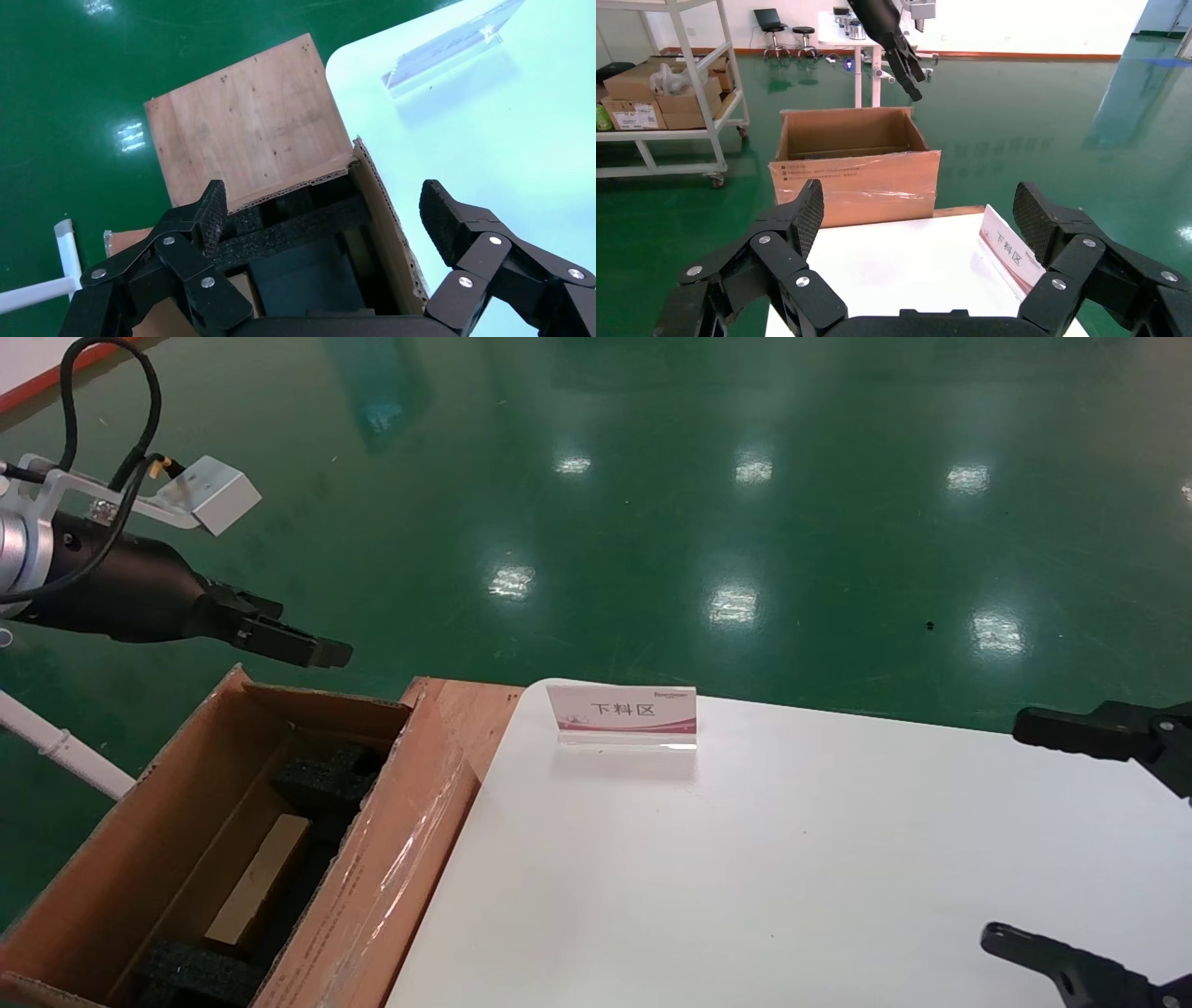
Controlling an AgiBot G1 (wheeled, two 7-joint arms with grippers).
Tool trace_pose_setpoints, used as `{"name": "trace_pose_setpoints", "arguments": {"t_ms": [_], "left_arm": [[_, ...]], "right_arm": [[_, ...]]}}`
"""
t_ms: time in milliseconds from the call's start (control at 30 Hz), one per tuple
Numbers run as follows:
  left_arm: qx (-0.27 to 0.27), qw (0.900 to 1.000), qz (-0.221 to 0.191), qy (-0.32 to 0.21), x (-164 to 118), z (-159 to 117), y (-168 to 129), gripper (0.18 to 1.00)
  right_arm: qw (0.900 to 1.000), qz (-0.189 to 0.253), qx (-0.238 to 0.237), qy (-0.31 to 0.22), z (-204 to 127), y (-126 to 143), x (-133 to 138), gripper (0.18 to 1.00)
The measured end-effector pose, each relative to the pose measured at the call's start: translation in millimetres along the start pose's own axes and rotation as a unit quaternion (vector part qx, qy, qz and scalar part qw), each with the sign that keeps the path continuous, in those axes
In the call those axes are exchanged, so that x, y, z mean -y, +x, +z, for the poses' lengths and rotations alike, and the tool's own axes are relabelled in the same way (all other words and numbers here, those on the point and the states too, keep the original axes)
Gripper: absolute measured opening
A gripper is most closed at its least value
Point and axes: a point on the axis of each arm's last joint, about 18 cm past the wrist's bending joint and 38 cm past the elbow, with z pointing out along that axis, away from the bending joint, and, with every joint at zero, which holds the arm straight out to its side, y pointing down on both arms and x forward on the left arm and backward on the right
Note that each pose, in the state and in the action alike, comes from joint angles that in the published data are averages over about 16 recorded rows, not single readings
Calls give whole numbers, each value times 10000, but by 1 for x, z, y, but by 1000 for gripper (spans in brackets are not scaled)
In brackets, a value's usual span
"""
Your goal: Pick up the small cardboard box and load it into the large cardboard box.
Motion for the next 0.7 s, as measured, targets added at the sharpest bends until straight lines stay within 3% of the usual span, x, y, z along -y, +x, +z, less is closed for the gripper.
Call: {"name": "trace_pose_setpoints", "arguments": {"t_ms": [367, 700], "left_arm": [[-860, 9941, 604, 284, 21, 18, 47, 1001], [-1965, 9693, 1319, 668, 34, 37, 105, 1001]], "right_arm": [[10000, 1, -1, -1, 0, 0, 0, 1001], [10000, 0, -1, 0, 0, 0, 0, 1001]]}}
